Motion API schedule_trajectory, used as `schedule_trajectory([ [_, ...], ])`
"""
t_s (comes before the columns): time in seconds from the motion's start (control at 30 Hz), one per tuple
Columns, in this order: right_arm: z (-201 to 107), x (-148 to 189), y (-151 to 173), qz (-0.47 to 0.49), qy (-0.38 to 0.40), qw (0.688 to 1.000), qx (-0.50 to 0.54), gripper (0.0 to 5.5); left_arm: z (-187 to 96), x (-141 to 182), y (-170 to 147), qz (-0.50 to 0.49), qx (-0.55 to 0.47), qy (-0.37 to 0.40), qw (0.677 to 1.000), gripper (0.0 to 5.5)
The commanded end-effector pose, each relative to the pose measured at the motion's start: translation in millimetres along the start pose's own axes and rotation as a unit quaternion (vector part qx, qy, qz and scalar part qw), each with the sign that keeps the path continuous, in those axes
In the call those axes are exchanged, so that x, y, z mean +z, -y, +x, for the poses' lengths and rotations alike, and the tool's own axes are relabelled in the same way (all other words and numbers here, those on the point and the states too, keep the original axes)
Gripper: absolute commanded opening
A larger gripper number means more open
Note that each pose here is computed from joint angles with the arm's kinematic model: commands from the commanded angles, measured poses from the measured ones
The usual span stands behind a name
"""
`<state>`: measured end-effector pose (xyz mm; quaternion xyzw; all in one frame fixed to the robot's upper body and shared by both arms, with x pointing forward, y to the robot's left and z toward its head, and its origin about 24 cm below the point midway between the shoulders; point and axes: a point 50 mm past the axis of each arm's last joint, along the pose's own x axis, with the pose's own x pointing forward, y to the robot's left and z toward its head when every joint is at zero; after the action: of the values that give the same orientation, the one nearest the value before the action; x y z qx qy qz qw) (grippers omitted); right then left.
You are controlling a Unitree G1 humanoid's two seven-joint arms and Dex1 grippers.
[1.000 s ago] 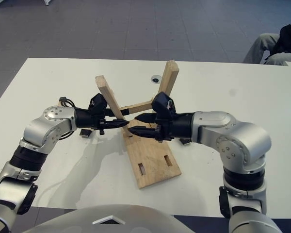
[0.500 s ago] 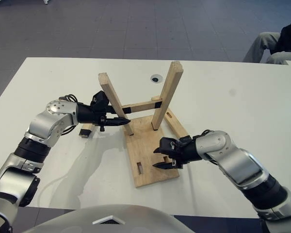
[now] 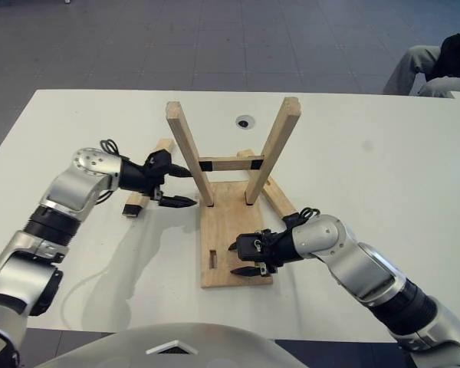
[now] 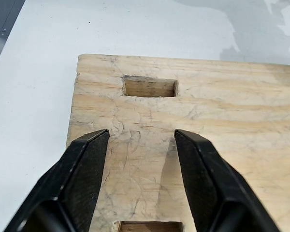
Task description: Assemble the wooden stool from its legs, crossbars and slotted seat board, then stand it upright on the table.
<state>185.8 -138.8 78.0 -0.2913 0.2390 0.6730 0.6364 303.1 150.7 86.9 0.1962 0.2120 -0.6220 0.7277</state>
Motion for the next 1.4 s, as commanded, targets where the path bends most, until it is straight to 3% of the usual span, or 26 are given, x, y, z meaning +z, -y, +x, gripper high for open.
schedule_trajectory([
  [0.03, 8, -11, 3, 0.02, -0.03, 0.999, -0.039, 2.48, -50, -3, -2, 0.021, 0.052, -0.063, 0.996, 4.57],
  [0.1, 8, -9, 6, 0.027, -0.025, 0.998, -0.059, 2.48, -77, 1, -1, 0.031, 0.088, -0.079, 0.993, 4.73],
  [0.17, 3, -5, 14, 0.032, -0.016, 0.995, -0.091, 2.48, -109, 25, -6, 0.042, 0.167, -0.041, 0.984, 4.73],
  [0.27, -9, 6, 30, 0.04, 0.006, 0.989, -0.139, 2.48, -148, 82, -19, 0.021, 0.336, 0.119, 0.934, 4.73],
  [0.33, -11, 6, 33, 0.055, 0.008, 0.987, -0.149, 2.65, -152, 109, -21, -0.01, 0.373, 0.204, 0.905, 4.77],
  [0.43, -9, 3, 37, 0.096, 0.015, 0.984, -0.149, 3.19, -130, 142, -17, -0.052, 0.351, 0.272, 0.895, 4.77],
  [0.63, 9, -28, 18, 0.154, -0.033, 0.983, -0.093, 4.2, -85, 162, -20, -0.147, 0.289, 0.307, 0.895, 4.77],
  [0.8, 22, -51, 0, 0.144, -0.093, 0.984, -0.051, 4.2, -62, 171, -33, -0.179, 0.286, 0.32, 0.885, 4.77],
  [1.03, 32, -55, 1, 0.142, -0.096, 0.984, -0.05, 4.24, -33, 181, -44, -0.198, 0.277, 0.33, 0.881, 3.46],
  [1.3, 33, -55, 1, 0.136, -0.101, 0.984, -0.045, 4.24, 6, 156, -43, -0.234, 0.248, 0.282, 0.897, 3.46],
  [1.4, 33, -55, 2, 0.134, -0.101, 0.985, -0.047, 4.24, -11, 177, -52, -0.206, 0.27, 0.32, 0.884, 3.46],
])
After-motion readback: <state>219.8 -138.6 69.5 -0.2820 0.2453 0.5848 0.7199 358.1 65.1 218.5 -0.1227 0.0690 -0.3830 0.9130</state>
